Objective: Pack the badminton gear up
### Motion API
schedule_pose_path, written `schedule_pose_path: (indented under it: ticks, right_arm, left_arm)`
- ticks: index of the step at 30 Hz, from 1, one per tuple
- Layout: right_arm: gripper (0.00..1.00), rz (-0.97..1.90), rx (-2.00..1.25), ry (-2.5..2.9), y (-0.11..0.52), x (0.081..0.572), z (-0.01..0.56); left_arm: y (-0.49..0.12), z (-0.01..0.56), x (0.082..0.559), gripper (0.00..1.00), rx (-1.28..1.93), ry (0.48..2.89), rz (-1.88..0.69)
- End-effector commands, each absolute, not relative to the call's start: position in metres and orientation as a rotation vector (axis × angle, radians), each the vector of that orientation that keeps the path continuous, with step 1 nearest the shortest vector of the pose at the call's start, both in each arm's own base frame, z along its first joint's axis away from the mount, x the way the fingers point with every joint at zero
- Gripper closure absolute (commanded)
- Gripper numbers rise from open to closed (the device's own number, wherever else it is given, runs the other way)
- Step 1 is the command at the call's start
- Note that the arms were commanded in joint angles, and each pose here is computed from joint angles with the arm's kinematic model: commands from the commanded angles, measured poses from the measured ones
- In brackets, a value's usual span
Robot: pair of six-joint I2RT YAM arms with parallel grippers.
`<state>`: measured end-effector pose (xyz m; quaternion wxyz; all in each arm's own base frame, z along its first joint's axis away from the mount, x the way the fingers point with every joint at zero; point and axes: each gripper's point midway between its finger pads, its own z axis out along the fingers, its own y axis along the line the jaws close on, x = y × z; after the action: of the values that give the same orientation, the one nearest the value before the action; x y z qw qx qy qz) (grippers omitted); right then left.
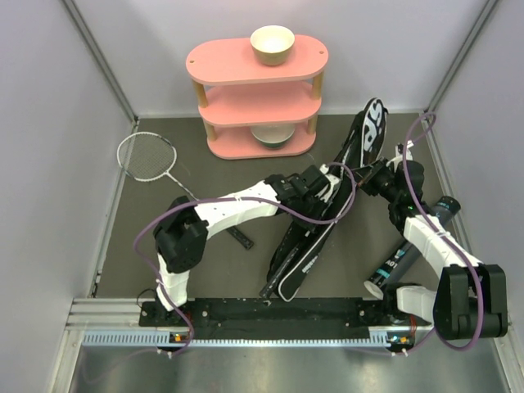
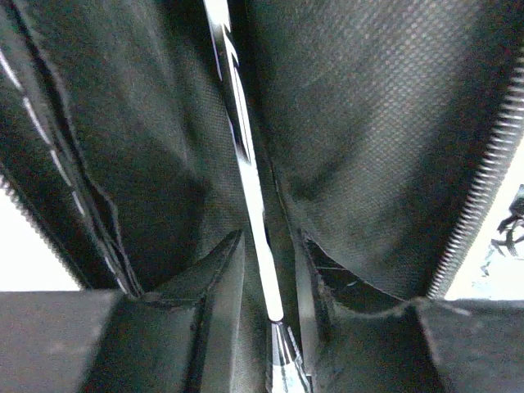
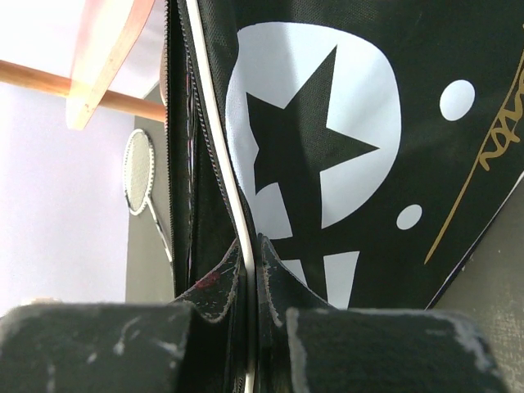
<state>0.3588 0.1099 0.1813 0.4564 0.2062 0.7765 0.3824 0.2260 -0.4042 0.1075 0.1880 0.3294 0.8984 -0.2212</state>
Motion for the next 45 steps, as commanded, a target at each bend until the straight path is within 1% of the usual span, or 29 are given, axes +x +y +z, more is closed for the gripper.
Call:
schedule_pose_path:
  ticks: [1,4,6,7,8,9,16,19,29,35,38,39,40,41,43,44,45]
  right_arm:
    - [1.00,0.975,0.428,1.804,0.111,0.368,0.213]
    - [1.00,0.977,0.433,1.807,0.111,0.367,0.210]
    - [1.00,0.980,0.431,1.806,0.111,0.367,0.210]
    - [1.00,0.983,0.431,1.810,0.112,0.366,0.209]
    - [1.00,0.984,0.429,1.810,0.112,0.365,0.209]
    - [1.00,0.985,0.429,1.811,0.112,0.366,0.209]
    - [1.00,1.009,0.422,1.815,0.115,0.360,0.209]
    - [1.00,1.055,0.432,1.828,0.120,0.357,0.203]
    - [1.00,1.179,0.468,1.819,0.131,0.345,0.196]
    - [1.00,1.178,0.498,1.805,0.129,0.348,0.199]
    - [1.00,1.166,0.517,1.801,0.127,0.351,0.200]
    - [1.00,1.157,0.513,1.798,0.126,0.352,0.201]
    - [1.00,1.147,0.519,1.807,0.125,0.353,0.199]
    - [1.00,1.133,0.521,1.807,0.124,0.354,0.199]
    - [1.00,1.107,0.515,1.815,0.121,0.356,0.197]
    - [1.00,1.094,0.521,1.825,0.120,0.357,0.195]
    - [1.00,1.081,0.511,1.828,0.119,0.357,0.194]
  left_arm:
    - [-0.411,0.106,0.232,0.67,0.908,2.511,-0.608]
    - [-0.417,0.108,0.236,0.79,0.922,2.489,-0.606]
    - [-0.421,0.110,0.241,0.85,0.953,2.477,-0.584]
    - [-0.422,0.112,0.243,0.93,0.968,2.470,-0.574]
    - [-0.429,0.125,0.249,0.96,0.971,2.441,-0.586]
    - [-0.427,0.124,0.249,1.00,0.993,2.451,-0.561]
    - [-0.452,0.185,0.266,1.00,0.924,2.283,-0.673]
    - [-0.461,0.199,0.276,1.00,0.878,2.236,-0.695]
    - [-0.493,0.203,0.326,1.00,0.686,2.139,-0.680]
    - [-0.496,0.194,0.329,1.00,0.585,2.180,-0.695]
    - [-0.493,0.193,0.326,1.00,0.589,2.199,-0.695]
    - [-0.489,0.192,0.323,0.95,0.599,2.217,-0.692]
    - [-0.486,0.194,0.323,0.87,0.598,2.222,-0.699]
    - [-0.484,0.209,0.316,0.73,0.612,2.209,-0.752]
    - [-0.476,0.216,0.310,0.62,0.621,2.203,-0.813]
    - [-0.470,0.244,0.303,0.43,0.623,2.153,-0.868]
    - [-0.465,0.254,0.296,0.41,0.646,2.135,-0.909]
